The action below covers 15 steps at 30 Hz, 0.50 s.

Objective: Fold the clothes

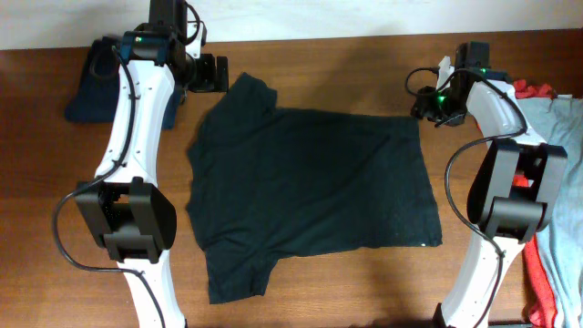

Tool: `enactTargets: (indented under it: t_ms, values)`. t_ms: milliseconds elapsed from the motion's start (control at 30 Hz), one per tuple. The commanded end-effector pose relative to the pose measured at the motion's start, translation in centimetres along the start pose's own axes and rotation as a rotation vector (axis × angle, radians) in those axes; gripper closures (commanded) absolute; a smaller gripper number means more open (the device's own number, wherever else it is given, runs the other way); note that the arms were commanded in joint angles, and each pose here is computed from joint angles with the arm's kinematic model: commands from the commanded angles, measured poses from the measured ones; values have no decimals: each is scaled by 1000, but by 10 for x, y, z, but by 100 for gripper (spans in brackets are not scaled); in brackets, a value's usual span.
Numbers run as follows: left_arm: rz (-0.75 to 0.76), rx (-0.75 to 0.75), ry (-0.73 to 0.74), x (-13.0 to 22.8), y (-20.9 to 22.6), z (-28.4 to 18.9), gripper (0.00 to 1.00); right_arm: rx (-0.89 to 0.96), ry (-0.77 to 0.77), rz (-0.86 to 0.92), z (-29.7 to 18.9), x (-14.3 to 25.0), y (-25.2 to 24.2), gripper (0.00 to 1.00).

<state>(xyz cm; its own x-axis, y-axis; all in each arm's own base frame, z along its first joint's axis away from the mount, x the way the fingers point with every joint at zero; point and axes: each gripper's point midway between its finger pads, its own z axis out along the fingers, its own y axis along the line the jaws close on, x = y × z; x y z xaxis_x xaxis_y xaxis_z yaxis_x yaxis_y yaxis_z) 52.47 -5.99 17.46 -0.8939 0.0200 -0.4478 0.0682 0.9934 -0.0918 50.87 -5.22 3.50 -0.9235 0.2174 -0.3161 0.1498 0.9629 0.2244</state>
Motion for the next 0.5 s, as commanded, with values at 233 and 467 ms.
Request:
enactTargets:
  t_ms: [233,467]
  values:
    - [-4,8,-1,0,1,-1,1,-3,292,-2,-85,61,19,44]
    - [-4,8,-1,0,1,-1,1,5,420,29,-113,96,24,53]
